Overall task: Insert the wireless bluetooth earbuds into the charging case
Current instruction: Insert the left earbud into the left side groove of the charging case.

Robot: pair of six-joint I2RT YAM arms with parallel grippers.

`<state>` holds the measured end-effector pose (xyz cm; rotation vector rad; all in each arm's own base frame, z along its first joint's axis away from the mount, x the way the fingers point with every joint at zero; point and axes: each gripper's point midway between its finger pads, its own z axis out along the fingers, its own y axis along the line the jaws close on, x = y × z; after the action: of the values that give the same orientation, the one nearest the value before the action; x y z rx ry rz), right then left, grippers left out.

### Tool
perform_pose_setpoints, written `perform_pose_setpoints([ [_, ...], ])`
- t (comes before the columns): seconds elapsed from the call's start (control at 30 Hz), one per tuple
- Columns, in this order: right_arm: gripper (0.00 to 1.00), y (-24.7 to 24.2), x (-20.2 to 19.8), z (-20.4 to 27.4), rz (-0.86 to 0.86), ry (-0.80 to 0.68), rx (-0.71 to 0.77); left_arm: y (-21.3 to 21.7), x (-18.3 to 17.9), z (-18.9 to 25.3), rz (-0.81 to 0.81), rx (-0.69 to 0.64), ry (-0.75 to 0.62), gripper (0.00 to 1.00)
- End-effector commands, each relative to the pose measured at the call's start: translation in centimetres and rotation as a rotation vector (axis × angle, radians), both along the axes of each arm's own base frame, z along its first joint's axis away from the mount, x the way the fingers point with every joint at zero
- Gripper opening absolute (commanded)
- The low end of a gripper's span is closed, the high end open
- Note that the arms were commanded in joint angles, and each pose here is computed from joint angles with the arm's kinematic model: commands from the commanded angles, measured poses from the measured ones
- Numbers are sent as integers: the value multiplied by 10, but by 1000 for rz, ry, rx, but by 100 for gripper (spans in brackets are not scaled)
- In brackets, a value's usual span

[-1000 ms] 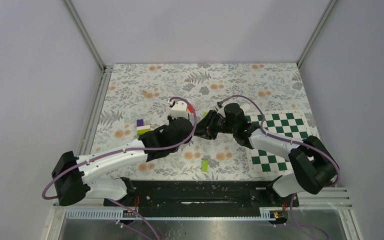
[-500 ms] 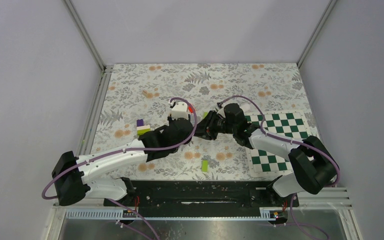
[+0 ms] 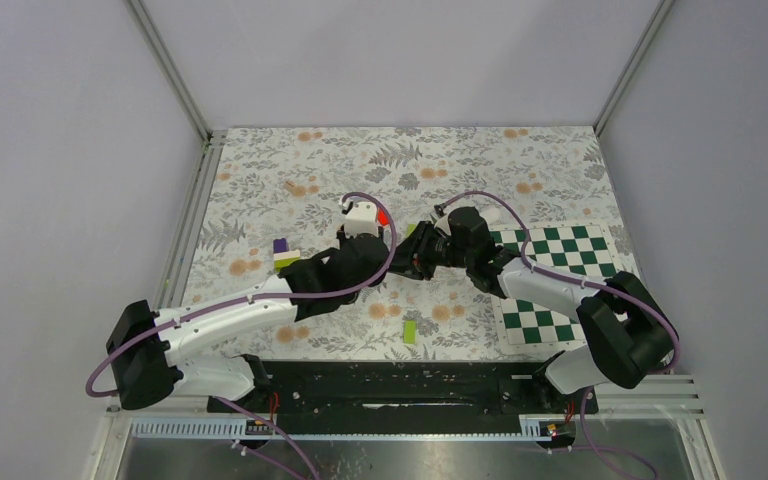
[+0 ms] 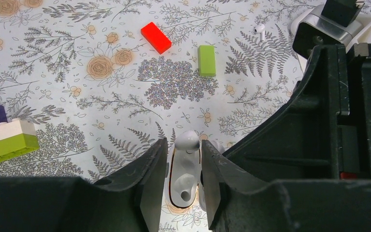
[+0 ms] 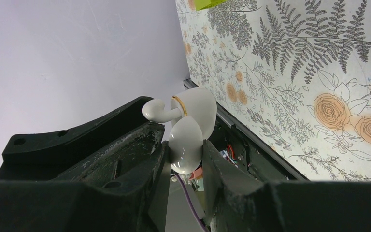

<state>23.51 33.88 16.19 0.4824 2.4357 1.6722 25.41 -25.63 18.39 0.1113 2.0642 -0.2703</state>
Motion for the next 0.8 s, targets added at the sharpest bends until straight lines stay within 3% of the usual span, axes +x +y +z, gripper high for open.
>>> perform_pose_setpoints([
  [0.0, 0, 5, 4, 32, 1, -95, 80, -13, -2, 13, -24, -50, 1, 33],
  [0.3, 0, 6, 5, 32, 2, -95, 84, -10, -3, 15, -15, -55, 8, 34],
  [0.77, 0, 4, 3, 26, 1, -90, 75, -10, -7, 37, -51, -64, -7, 46],
])
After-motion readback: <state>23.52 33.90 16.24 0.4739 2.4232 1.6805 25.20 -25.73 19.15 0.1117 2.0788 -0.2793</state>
